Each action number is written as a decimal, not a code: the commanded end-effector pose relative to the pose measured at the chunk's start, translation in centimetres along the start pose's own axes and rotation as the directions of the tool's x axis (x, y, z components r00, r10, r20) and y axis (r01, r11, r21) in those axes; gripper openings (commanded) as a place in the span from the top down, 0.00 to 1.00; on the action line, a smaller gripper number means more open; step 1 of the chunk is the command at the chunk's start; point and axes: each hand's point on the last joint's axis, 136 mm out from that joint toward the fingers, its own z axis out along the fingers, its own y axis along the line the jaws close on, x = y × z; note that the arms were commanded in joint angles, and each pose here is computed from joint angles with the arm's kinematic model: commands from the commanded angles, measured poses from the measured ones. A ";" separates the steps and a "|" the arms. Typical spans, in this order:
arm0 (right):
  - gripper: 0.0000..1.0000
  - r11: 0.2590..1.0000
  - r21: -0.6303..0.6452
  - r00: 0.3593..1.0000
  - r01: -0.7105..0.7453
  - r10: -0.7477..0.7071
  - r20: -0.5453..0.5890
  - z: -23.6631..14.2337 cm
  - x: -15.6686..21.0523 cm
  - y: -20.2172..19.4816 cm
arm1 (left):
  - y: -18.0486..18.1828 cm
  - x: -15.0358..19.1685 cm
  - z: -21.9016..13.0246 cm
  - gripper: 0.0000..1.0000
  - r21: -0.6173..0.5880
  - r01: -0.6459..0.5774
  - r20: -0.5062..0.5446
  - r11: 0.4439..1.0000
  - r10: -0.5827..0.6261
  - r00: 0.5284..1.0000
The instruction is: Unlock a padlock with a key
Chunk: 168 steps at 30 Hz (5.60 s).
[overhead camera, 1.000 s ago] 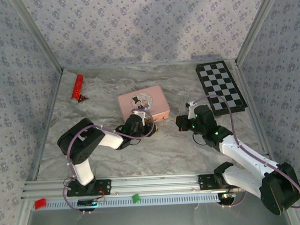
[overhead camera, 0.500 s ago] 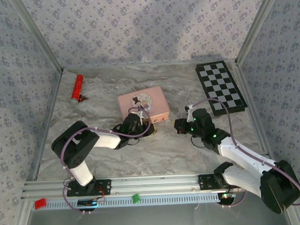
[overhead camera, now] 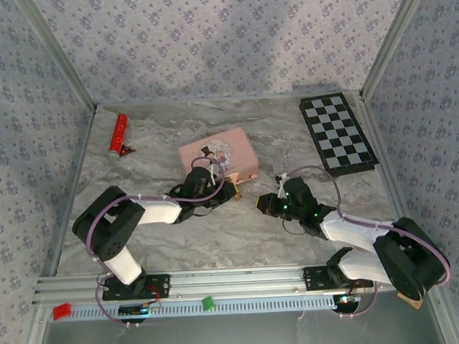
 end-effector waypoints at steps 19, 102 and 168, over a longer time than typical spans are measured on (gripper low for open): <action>1.00 0.948 -0.204 0.969 -0.246 0.244 -0.037 1.9 -0.2 1.2 | -1.5 -1.1 -0.5 0.88 0.115 0.143 -0.002 0.983 -0.144 0.990; 1.00 0.833 -0.401 0.918 -0.381 0.394 -0.052 2.9 -2.0 3.8 | -1.2 -1.2 -1.1 0.90 0.181 0.195 0.012 0.964 -0.201 0.980; 1.00 0.833 -0.355 0.903 -0.424 0.419 -0.095 4.9 -1.0 3.0 | -0.7 0.0 0.6 0.66 0.120 0.166 -0.011 0.979 -0.165 0.986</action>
